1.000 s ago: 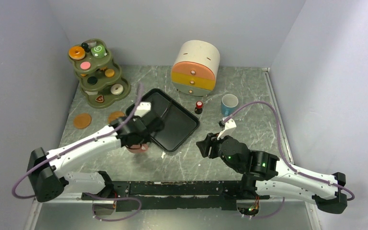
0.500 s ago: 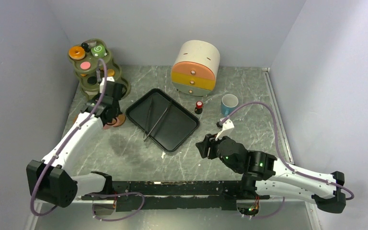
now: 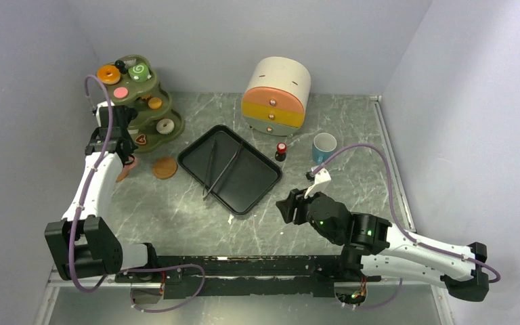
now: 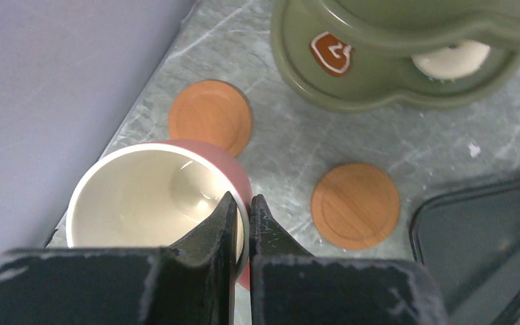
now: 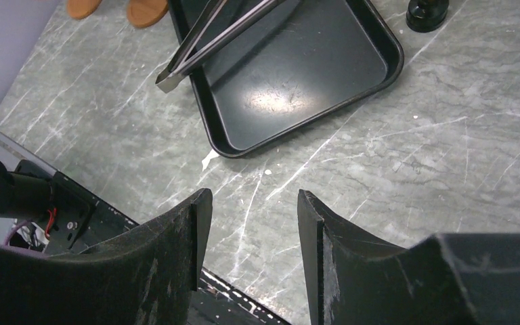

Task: Serve the afternoon tea
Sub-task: Place the cup on the coaster.

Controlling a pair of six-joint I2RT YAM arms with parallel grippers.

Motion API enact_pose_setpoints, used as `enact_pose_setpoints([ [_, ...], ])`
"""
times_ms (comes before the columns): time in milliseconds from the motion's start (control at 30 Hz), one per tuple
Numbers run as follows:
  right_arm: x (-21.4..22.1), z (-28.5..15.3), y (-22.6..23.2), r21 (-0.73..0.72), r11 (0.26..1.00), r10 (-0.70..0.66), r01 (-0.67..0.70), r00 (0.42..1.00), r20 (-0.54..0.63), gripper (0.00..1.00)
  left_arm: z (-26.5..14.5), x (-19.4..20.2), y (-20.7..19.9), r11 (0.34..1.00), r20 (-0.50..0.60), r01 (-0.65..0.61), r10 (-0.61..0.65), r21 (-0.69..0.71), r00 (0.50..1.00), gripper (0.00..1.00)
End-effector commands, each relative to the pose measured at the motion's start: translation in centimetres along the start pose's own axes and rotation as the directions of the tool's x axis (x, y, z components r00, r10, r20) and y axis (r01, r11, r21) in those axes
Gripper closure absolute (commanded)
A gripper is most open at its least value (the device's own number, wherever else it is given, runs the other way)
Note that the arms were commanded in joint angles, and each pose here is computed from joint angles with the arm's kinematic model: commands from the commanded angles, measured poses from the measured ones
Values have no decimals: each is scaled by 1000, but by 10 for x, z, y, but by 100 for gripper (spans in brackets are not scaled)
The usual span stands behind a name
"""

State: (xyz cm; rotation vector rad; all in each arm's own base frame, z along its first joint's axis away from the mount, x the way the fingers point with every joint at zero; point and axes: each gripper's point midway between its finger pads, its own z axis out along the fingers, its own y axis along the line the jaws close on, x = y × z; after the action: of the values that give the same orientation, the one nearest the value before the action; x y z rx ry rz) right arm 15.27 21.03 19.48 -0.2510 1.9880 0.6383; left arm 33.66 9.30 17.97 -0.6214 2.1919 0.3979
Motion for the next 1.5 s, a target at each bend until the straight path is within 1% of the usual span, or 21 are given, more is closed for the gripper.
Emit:
enact_pose_setpoints([
  [0, -10, -1, 6, -16, 1000, 4, -3, 1000, 27, 47, 12, -39, -1, 997, 127, 60, -66, 54, 990, 95],
  [100, -11, 0, 7, -11, 1000, -7, 7, 1000, 24, 47, 21, -36, 10, 998, 131, 67, -67, 5, 989, 95],
  [200, -13, 2, 10, -8, 1000, -17, 18, 1000, 14, 47, 33, -34, 17, 997, 132, 81, -79, -7, 988, 95],
  [433, -13, 6, 14, -2, 1000, -10, 10, 1000, 5, 47, 62, -23, 34, 995, 87, 90, -87, -38, 992, 95],
  [733, -12, 11, 19, 1, 1000, -25, 25, 1000, -16, 47, 78, -14, 30, 997, 52, 72, -70, -28, 996, 95],
  [833, -14, 10, 19, 1, 1000, -20, 20, 1000, -6, 47, 81, -15, 24, 998, 45, 68, -68, -2, 997, 95],
  [1033, -13, 10, 17, 6, 1000, -19, 19, 1000, -4, 47, 91, -14, 25, 998, 26, 58, -58, -22, 998, 95],
  [1333, -13, 11, 16, 10, 1000, -24, 24, 1000, -3, 47, 94, -23, 23, 998, 56, 57, -56, -16, 997, 95],
  [1467, -13, 12, 16, 17, 999, -28, 29, 1000, -5, 47, 98, -22, 23, 998, 48, 55, -53, -26, 997, 95],
])
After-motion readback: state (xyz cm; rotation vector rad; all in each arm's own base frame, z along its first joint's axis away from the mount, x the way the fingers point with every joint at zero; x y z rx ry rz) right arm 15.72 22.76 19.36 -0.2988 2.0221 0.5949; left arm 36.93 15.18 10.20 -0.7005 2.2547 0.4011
